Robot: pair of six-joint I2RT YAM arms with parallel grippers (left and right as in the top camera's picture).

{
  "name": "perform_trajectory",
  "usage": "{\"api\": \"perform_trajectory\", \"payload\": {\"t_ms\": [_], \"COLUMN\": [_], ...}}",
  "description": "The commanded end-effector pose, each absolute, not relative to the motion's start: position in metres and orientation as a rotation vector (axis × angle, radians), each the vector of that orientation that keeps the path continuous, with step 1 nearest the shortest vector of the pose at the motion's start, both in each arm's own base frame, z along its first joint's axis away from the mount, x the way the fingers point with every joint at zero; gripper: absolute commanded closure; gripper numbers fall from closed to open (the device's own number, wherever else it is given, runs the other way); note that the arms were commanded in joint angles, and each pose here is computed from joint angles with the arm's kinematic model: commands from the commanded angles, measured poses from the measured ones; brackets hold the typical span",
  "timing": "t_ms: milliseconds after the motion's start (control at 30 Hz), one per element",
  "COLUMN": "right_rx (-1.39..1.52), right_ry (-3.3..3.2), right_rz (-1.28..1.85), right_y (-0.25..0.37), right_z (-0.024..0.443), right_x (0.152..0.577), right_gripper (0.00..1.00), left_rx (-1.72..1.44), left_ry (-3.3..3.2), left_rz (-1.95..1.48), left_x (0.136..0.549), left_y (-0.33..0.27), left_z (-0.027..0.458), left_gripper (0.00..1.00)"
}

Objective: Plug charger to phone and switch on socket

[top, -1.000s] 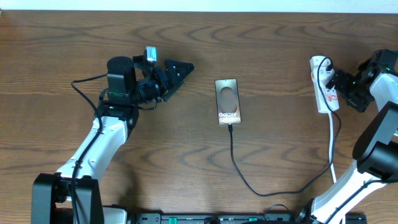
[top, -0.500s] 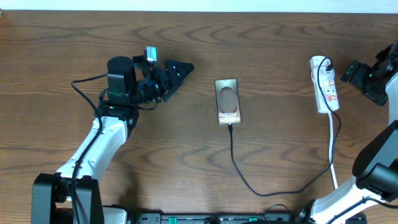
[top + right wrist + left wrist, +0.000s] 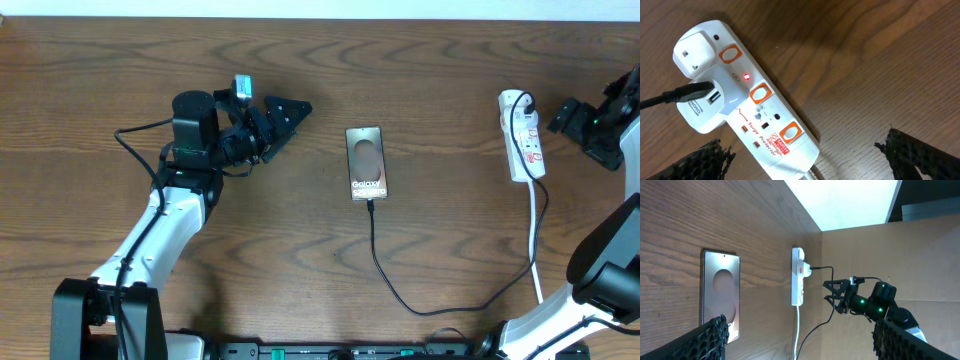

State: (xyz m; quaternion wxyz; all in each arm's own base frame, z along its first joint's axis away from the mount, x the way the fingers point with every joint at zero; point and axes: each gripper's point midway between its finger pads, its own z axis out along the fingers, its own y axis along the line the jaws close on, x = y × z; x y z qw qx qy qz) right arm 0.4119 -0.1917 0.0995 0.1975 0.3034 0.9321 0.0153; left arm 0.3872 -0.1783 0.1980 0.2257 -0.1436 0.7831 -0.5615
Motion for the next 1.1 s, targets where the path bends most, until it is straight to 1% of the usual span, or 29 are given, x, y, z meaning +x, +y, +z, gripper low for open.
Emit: {"api": "perform_trajectory", "payload": {"t_ms": [0,533,667,767,800,833,1067], "right_rx": [0.839,0.833,0.823,0.793,0.777,0.746,0.662], "right_ry": [2.610,2.613,2.598,2.548,2.522,2.471,2.309], "right_rz": [0.027,0.029,0.025,0.016,0.010,0.002,-0.022], "right_y": [-0.194,-0.192,-0.191,-0.188,-0.186,-0.181,-0.165], "right_z": [0.101,0.100,0.108,0.133,0.146,0.172,0.248], "right_x": [0.412,0.413,0.413,0.414,0.415,0.414,0.401], "right_gripper": [0.01,0.01,0.01,0.01,0.01,0.01,0.01], "left_rx": [-0.357,-0.357,-0.357,-0.356,-0.357,-0.357,-0.357], "left_ry": [2.132,2.132,2.132,2.132,2.132,2.132,2.132], "left_rz": [-1.543,-1.543,-1.543,-1.544,-1.544,-1.544,-1.544], "left_x": [0.388,0.388,0.388,0.388,0.388,0.388,0.388], "left_y": [-0.177,-0.177,-0.177,-0.177,-0.177,-0.177,-0.177], "left_z": [0.210,0.210,0.210,0.210,0.210,0.210,0.210], "left_gripper": [0.06,0.07,0.07,0.07,0.06,0.07,0.07]}}
